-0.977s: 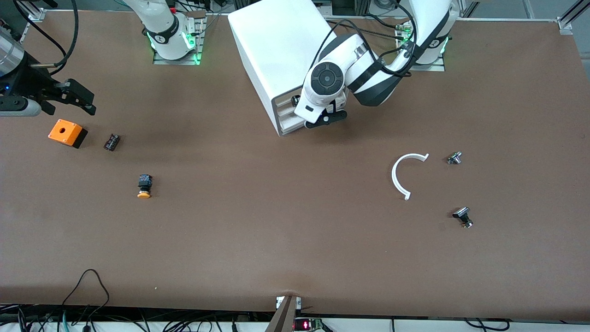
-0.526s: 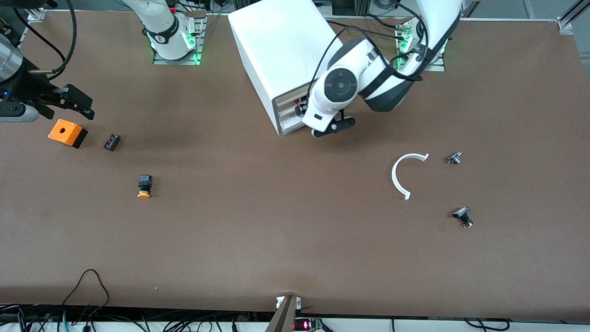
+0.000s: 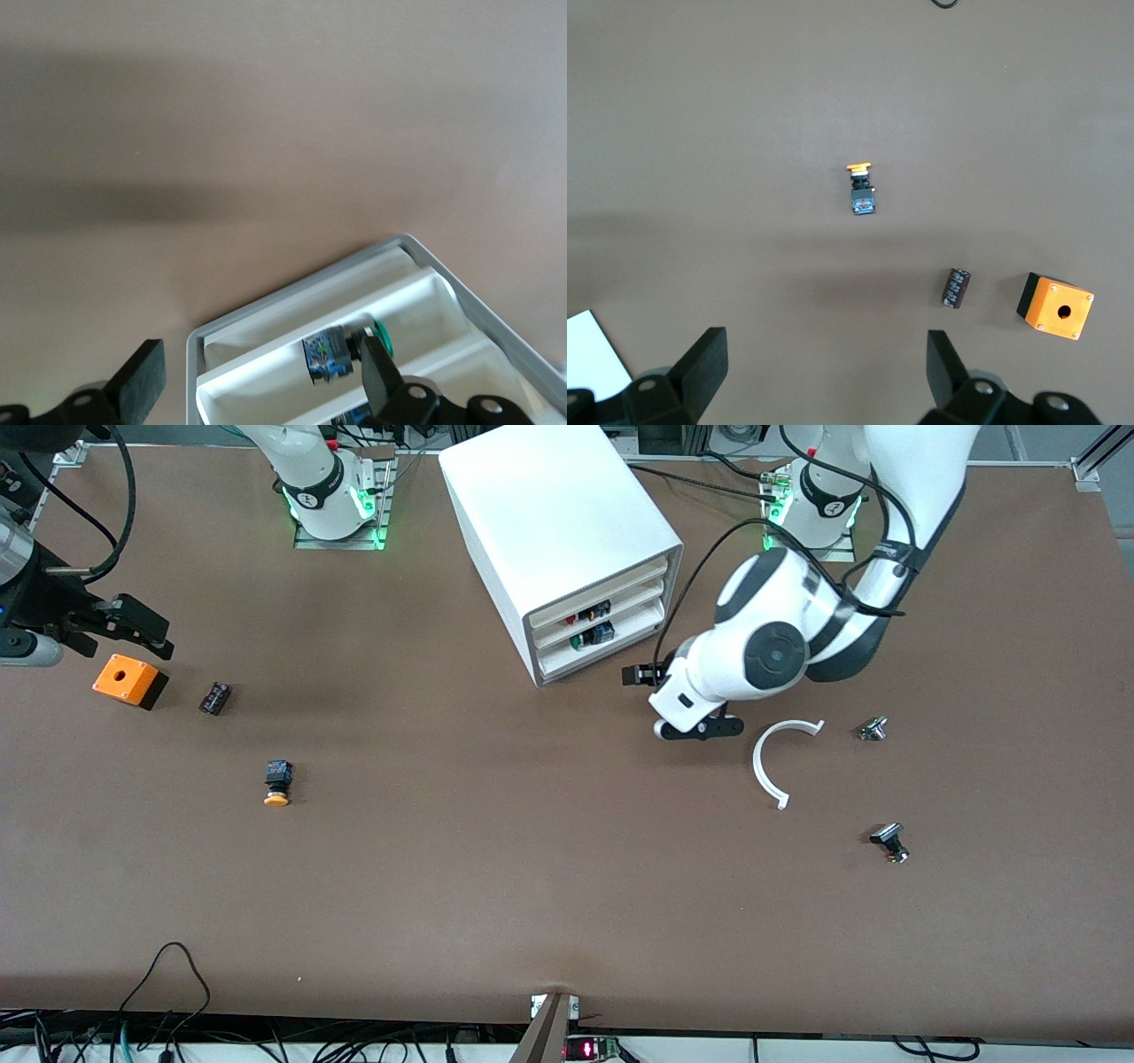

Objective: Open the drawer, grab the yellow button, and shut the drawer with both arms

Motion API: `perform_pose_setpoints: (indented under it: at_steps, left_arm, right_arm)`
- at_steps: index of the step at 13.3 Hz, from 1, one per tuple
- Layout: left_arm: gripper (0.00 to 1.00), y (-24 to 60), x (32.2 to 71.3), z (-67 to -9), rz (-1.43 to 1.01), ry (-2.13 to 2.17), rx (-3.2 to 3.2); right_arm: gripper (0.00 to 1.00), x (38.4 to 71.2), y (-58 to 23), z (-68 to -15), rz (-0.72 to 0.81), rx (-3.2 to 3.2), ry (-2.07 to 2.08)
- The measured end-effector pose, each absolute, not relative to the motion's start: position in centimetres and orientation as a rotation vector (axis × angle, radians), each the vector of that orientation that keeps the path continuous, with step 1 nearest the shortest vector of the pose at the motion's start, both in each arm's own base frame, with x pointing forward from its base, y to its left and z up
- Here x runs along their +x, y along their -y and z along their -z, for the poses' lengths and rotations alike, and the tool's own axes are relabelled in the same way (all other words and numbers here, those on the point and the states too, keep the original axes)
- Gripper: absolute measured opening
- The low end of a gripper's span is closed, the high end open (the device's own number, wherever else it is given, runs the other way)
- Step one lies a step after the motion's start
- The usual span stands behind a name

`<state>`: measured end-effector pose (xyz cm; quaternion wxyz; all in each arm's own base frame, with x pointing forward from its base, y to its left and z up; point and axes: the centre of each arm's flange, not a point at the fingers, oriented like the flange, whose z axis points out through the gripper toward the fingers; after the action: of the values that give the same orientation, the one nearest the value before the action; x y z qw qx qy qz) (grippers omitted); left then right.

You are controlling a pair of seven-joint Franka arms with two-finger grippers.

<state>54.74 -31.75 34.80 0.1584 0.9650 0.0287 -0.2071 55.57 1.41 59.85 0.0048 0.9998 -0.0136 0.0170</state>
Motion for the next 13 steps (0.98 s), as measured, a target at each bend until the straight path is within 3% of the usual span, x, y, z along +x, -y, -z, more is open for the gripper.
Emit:
perform_pose_setpoints:
  at_steps: [6,10,13]
  left_arm:
    - [0.98,25.6,58.1,-32.7,0.599,0.014,2.548]
    - [0.98,16.0,63.5,-40.3,0.469,0.101,2.771]
    - [0.98,12.8,64.5,-48.0,0.399,0.162,2.938]
  right_arm:
    - [1.0,55.4,-1.4,-60.0,-0.048,3.131,0.044]
    - [1.0,55.4,-1.3,-60.0,-0.047,3.131,0.044]
    - [1.0,55.2,-1.4,-60.1,-0.043,3.13,0.042]
